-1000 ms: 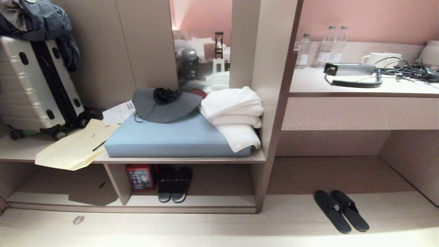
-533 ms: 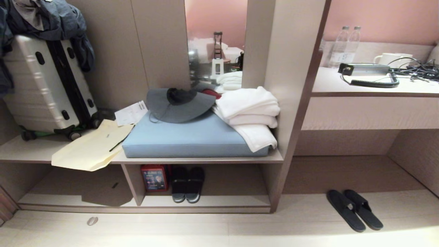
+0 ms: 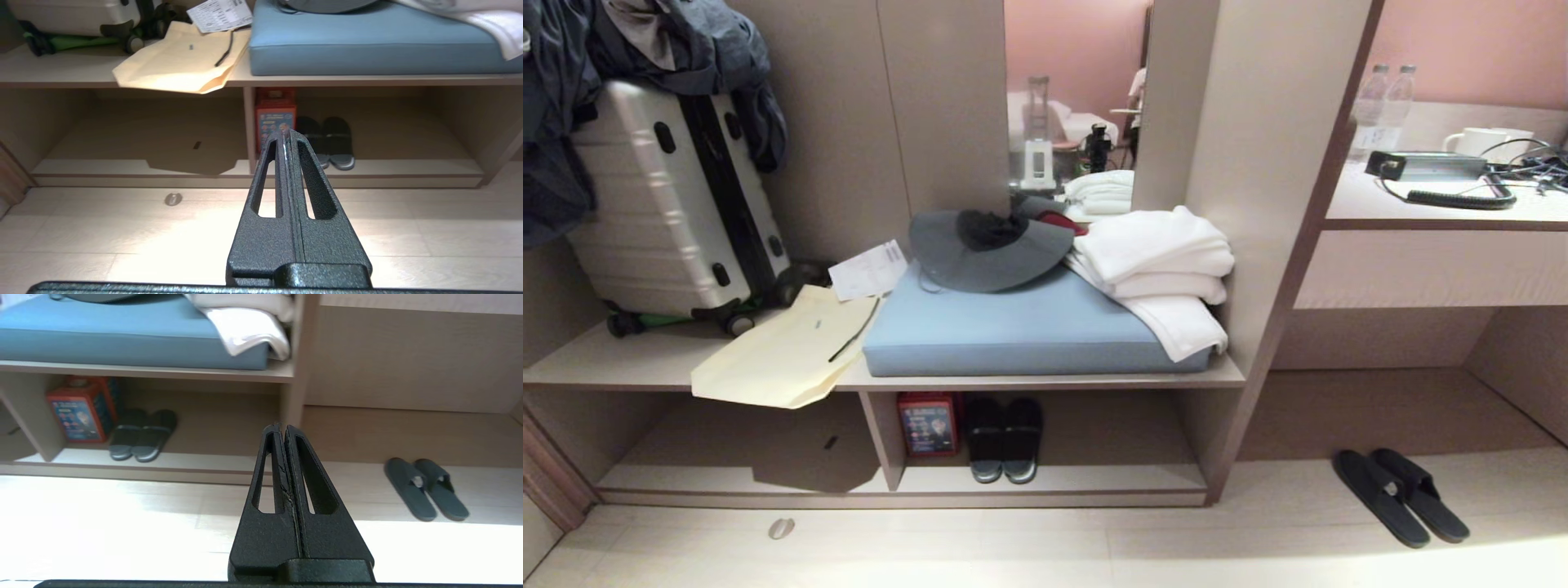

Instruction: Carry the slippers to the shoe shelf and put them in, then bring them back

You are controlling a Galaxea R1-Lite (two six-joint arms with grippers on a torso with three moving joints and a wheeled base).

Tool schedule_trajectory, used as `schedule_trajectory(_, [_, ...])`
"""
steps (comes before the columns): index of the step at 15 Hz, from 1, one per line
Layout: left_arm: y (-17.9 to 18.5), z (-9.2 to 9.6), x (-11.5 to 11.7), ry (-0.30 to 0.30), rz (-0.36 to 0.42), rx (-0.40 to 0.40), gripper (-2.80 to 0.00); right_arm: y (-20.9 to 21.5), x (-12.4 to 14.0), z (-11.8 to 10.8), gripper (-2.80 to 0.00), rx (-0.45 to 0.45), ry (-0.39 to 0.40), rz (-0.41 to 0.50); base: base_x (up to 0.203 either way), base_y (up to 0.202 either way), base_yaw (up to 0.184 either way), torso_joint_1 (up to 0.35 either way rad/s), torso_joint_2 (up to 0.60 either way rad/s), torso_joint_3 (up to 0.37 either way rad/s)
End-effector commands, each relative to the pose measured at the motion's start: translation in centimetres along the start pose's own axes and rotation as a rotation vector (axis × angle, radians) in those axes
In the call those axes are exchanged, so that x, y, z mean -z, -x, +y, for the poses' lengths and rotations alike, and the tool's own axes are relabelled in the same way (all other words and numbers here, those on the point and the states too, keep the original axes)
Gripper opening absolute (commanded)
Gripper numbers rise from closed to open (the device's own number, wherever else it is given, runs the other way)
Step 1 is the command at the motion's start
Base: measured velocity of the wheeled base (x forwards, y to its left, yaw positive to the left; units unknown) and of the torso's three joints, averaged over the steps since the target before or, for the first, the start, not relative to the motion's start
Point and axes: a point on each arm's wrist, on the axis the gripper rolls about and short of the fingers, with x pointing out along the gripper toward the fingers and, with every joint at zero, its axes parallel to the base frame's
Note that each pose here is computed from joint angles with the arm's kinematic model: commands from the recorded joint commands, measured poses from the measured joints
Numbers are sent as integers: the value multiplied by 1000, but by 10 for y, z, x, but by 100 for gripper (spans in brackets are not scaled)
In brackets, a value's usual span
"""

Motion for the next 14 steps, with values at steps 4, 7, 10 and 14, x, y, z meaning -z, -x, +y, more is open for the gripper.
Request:
schedule_trajectory(4, [0, 0, 0, -1, 1, 0, -280, 0, 0, 0, -280, -1, 0, 0, 0, 60, -1, 0, -1, 1])
schedule_trajectory(7, [0, 0, 0, 4, 1, 0, -280, 0, 0, 0, -280, -1, 0, 1, -24, -1, -1, 1, 1, 1])
schedule_trajectory(10, [0, 0, 0, 4, 1, 0, -280, 0, 0, 0, -280, -1, 0, 1, -180, -1, 2, 5, 4, 4])
schedule_trajectory(14, [0, 0, 0, 5, 1, 0, -280, 0, 0, 0, -280, -1, 0, 2, -194, 0, 1, 2, 2, 4])
